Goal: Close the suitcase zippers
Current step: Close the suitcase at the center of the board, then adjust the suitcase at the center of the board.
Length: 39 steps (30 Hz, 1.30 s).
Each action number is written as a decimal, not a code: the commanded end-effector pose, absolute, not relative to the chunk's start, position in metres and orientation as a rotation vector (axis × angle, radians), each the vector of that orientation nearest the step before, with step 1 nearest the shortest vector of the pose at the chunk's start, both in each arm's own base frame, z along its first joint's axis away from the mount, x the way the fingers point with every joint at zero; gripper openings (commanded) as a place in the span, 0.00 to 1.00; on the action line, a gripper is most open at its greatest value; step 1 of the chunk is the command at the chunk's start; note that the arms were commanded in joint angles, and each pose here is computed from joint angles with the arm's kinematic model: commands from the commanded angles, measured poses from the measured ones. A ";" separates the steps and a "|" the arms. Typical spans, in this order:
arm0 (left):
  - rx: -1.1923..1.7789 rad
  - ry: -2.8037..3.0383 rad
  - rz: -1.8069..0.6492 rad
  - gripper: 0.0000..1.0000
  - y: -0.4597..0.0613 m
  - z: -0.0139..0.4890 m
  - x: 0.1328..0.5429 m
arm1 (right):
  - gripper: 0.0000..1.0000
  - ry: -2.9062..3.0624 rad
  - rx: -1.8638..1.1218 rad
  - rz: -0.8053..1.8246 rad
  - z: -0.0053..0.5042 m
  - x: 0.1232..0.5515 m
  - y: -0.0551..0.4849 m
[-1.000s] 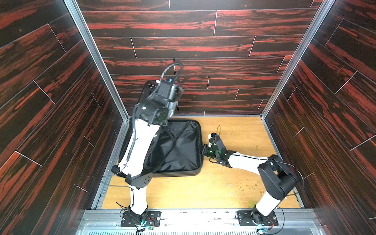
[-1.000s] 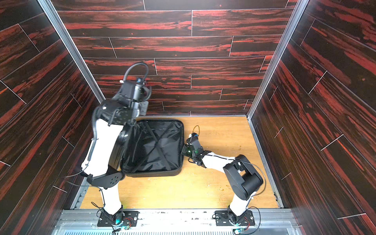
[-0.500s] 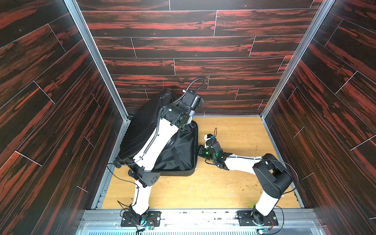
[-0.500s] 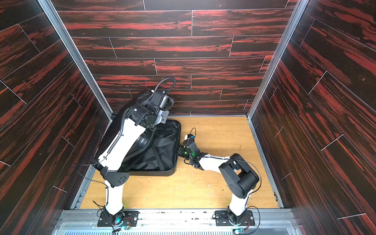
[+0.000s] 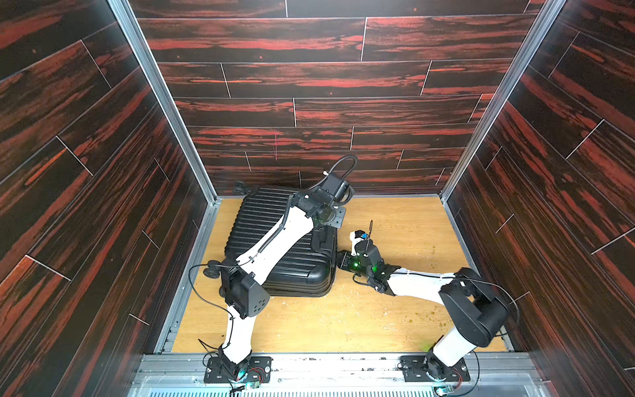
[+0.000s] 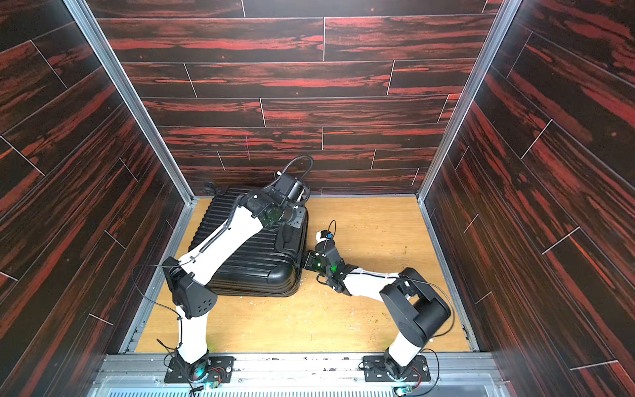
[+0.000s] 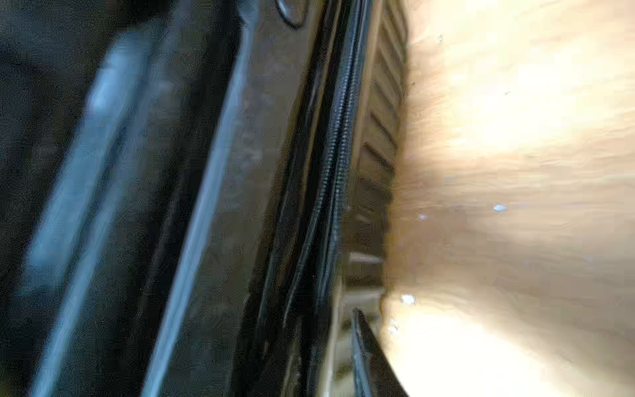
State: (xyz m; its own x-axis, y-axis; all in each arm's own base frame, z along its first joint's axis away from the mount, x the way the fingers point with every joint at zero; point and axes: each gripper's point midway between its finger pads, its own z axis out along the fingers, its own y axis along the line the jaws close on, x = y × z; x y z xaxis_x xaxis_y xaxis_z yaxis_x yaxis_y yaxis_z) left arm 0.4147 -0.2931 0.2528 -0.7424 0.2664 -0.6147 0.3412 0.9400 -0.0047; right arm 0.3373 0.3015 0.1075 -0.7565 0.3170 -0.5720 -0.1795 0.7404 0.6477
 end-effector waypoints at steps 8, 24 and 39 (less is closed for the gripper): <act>0.389 2.498 -0.130 0.42 -0.292 0.238 0.395 | 0.32 2.214 0.246 0.688 0.114 0.349 0.194; 0.478 2.683 0.088 0.41 -0.288 0.177 0.399 | 0.34 2.212 0.263 0.602 0.123 0.352 0.160; 1.054 2.595 -0.361 0.10 -0.350 0.181 0.347 | 0.34 2.191 0.378 0.500 0.127 0.357 0.081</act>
State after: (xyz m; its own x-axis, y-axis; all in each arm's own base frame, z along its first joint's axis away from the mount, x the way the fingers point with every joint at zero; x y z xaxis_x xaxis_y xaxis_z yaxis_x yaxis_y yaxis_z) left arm 0.3938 -0.3195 0.1762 -0.8155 0.4139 -0.4047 0.4560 0.8899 -0.0088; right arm 0.3635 0.0949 0.1248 -0.5995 0.4463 -0.6644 0.1024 0.8661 0.4893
